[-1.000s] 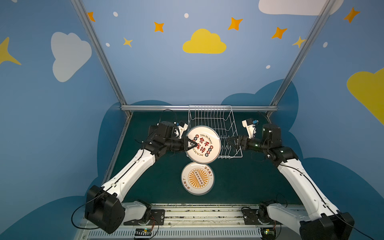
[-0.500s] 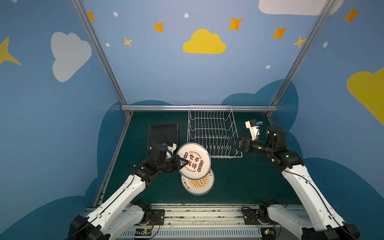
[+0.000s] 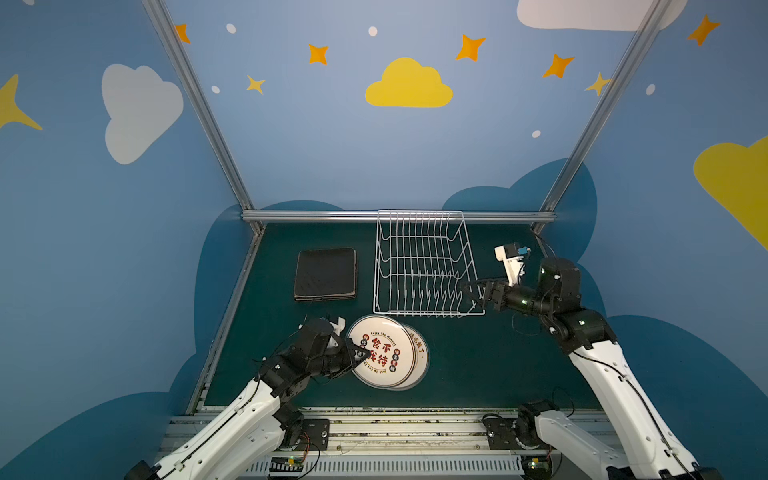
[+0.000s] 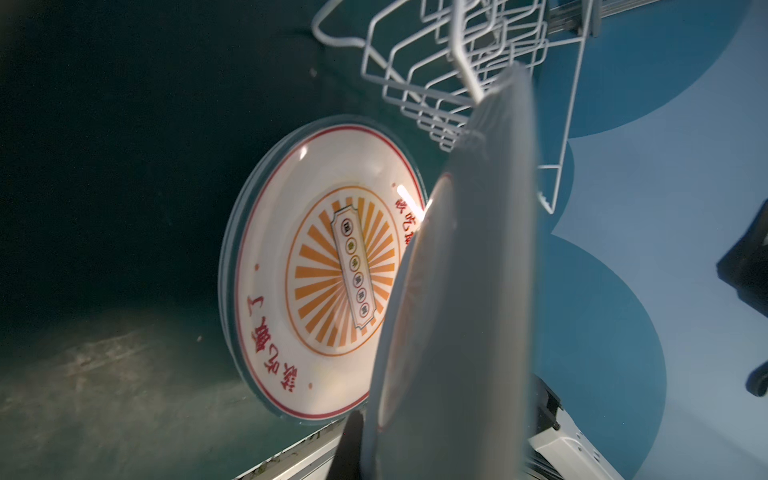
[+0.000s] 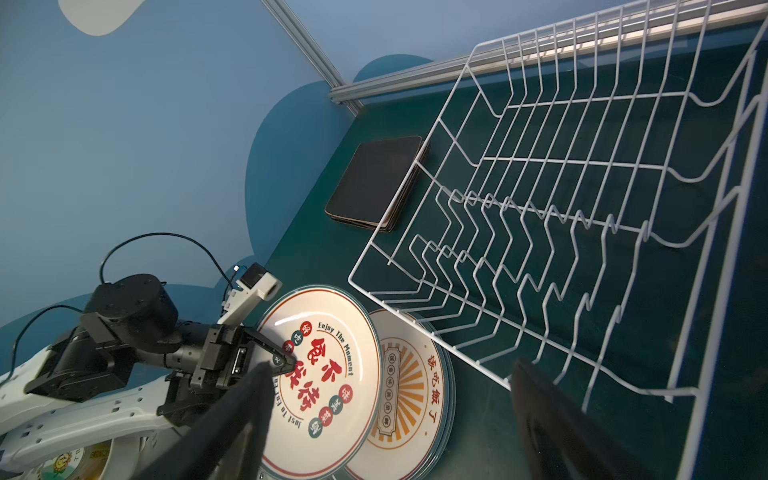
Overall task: Unload the plates from the dish rack
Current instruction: 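Lower the printed plate onto the table plate stack with the left gripper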
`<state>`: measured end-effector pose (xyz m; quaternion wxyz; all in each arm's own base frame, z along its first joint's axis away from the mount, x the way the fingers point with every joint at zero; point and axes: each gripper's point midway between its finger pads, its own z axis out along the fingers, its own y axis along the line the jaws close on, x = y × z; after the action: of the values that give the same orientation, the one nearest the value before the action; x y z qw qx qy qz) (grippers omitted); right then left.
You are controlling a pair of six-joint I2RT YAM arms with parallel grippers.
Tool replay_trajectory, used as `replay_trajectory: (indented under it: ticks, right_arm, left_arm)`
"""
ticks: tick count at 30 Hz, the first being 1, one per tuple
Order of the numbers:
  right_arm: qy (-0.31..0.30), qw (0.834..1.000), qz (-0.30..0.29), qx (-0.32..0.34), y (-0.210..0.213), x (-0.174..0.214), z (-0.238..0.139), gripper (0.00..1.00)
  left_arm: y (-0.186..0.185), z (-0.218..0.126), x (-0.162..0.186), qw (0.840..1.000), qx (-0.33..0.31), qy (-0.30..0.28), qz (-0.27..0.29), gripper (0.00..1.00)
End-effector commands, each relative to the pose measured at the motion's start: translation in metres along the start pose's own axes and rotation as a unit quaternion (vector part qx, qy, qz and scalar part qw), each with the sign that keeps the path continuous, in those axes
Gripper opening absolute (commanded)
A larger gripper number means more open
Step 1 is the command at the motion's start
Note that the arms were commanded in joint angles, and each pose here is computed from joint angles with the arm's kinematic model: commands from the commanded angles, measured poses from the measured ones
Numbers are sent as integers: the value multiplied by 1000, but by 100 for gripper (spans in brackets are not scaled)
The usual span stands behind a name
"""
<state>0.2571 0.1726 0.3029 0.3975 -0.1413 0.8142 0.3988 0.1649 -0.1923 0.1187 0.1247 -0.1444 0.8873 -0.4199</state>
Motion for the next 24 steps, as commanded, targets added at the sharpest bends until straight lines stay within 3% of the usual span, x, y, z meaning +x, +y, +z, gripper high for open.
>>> replay_trajectory:
  ticks: [1,9,18,24]
  right_arm:
    - [8,1000,3,1,0,7,-1,88]
    - [6,1000,3,8,-2,8,-1,89]
    - [7,1000,1,10,-5,7,3,88]
    - [12,1000,5,11,-9,8,7,88]
  left_arm:
    - [-10,4,-2,1000,25,-1,-8,3]
    - [4,23,-8,999,24,-16,-43,7]
    - [11,36,-9,998,13,-7,-58,18]
    - [16,43,-6,998,3,9,-65,21]
